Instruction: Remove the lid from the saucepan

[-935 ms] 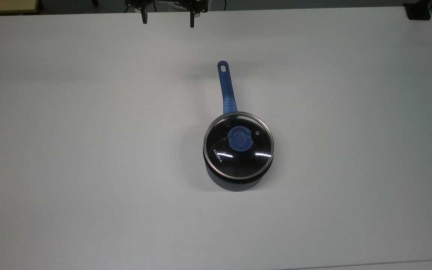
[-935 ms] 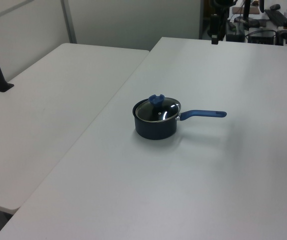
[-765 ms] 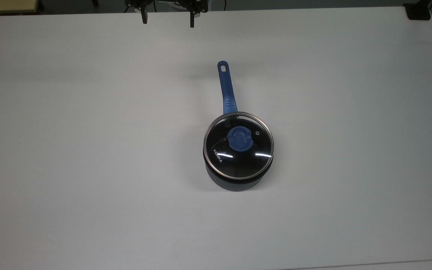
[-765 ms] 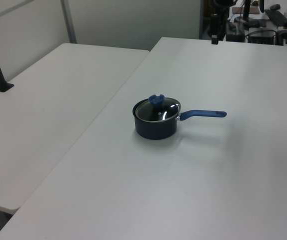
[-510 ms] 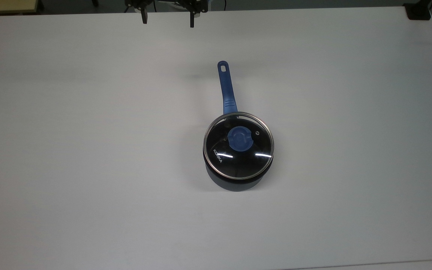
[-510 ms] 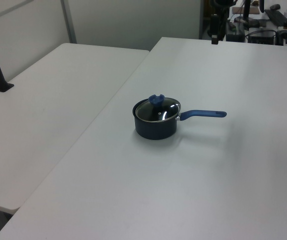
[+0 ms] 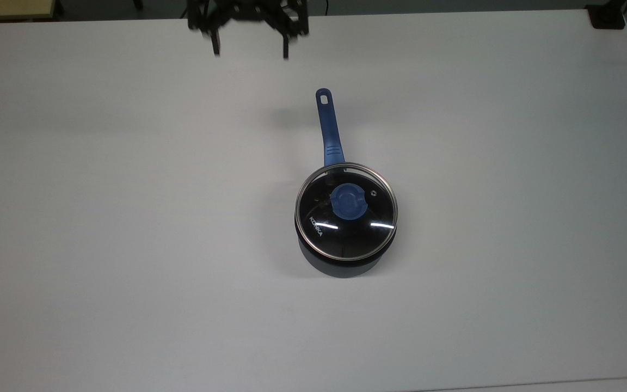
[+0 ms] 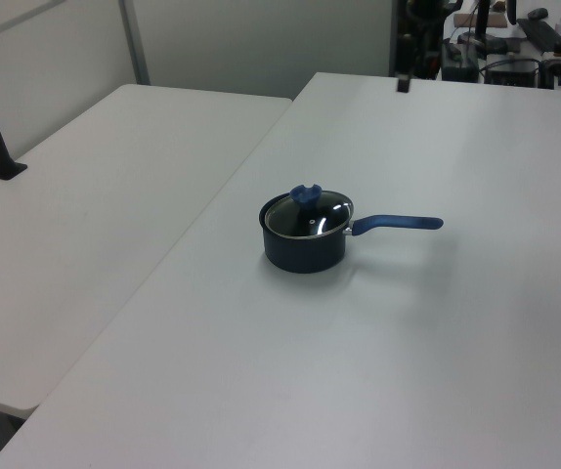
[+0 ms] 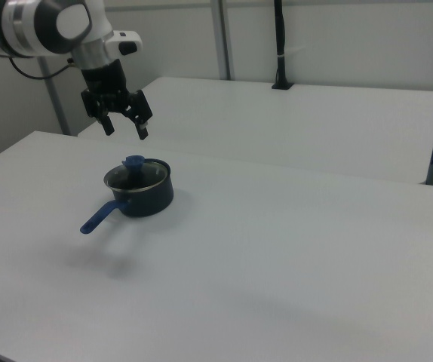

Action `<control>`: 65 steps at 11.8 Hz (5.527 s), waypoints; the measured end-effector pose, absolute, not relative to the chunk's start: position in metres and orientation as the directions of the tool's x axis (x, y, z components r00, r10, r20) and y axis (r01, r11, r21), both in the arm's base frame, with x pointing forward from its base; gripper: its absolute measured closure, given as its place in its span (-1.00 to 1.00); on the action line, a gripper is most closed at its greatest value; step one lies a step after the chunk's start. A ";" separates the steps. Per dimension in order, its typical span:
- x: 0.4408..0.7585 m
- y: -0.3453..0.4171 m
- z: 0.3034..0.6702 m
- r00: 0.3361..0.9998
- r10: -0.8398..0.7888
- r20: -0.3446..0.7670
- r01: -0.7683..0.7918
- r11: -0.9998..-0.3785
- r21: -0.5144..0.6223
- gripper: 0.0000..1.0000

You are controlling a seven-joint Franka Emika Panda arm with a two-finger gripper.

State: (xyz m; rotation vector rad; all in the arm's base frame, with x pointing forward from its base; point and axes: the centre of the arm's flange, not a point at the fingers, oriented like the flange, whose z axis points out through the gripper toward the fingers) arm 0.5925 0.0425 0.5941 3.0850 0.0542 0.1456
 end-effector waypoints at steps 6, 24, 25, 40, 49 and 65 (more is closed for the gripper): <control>0.660 0.141 0.495 0.968 0.142 0.207 0.140 -0.990 0.024 -1.00; 0.698 0.172 0.416 0.948 0.142 0.284 0.139 -0.990 0.029 -0.23; 0.698 0.171 0.416 0.948 0.143 0.284 0.141 -0.990 0.030 -0.23; 0.557 0.000 0.378 0.963 0.250 0.100 0.240 -0.966 0.100 -0.23; 0.551 0.012 0.331 0.970 0.244 0.018 0.242 -0.967 0.075 -0.30; 0.565 0.049 0.595 0.993 0.114 0.000 0.113 -0.988 0.105 -1.00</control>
